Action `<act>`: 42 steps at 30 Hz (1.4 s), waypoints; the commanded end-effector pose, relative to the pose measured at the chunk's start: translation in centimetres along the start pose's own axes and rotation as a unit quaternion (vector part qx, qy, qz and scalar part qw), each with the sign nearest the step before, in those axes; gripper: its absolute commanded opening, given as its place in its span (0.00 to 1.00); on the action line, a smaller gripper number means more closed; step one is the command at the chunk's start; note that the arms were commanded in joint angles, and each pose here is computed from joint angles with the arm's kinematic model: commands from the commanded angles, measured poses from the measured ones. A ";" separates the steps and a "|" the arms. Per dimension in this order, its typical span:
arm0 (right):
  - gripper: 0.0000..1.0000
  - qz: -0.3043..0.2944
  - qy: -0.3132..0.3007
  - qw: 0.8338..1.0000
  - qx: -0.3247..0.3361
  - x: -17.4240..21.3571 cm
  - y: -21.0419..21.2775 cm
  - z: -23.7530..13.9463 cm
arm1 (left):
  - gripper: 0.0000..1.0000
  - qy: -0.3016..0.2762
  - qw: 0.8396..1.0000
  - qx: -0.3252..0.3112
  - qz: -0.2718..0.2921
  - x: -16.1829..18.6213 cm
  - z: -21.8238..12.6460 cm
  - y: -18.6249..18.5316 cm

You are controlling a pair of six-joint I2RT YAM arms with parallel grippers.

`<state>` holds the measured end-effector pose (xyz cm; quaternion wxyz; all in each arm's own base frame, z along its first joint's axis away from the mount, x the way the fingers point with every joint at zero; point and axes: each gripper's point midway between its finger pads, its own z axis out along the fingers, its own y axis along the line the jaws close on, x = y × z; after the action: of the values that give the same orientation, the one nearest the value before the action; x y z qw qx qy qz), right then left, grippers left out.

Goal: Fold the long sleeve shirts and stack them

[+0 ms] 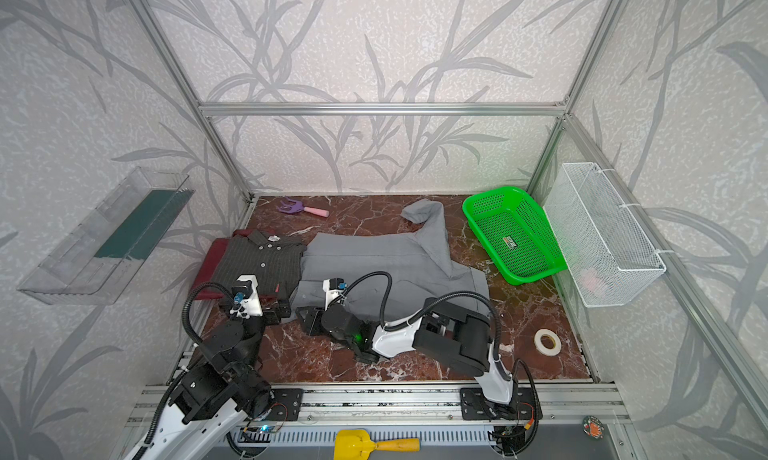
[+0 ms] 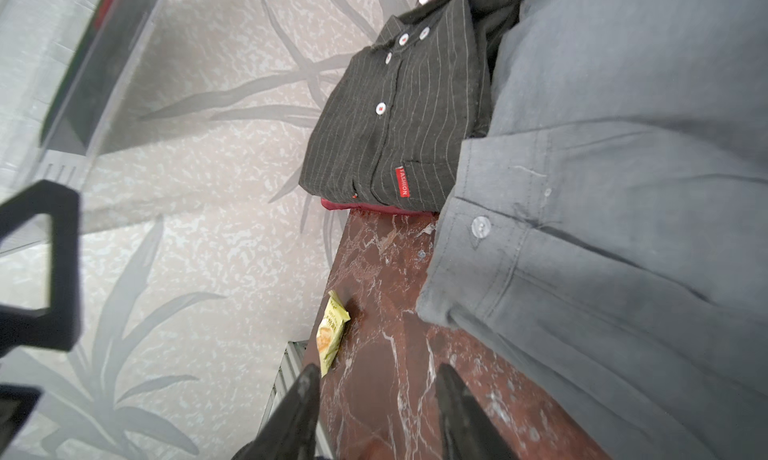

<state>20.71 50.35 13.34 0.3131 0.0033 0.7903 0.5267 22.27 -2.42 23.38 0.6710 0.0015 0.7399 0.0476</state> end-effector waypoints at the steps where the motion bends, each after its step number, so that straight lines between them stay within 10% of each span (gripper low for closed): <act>1: 0.46 -0.026 -0.030 0.999 0.020 -4.5 1.8 -4.0 | 0.99 0.004 0.999 0.037 0.002 -0.8 0.2 -1.4; 8: 0.41 -0.052 -0.074 0.969 0.228 -12.0 -6.3 -15.0 | 0.99 0.128 0.980 0.151 0.027 0.3 2.1 -7.7; 18: 0.49 0.015 -0.042 0.920 0.390 -13.6 -18.2 -27.3 | 0.99 0.252 0.953 0.135 -0.103 4.1 4.4 -11.0; 42: 0.49 0.070 0.010 0.868 0.492 -13.4 -27.1 -29.3 | 0.99 0.395 0.905 0.013 -0.160 14.8 7.5 -12.0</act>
<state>25.32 9.79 4.28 0.2326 0.2005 0.9475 0.0887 28.59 -13.13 7.44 0.3239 -0.0888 0.9395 -0.0672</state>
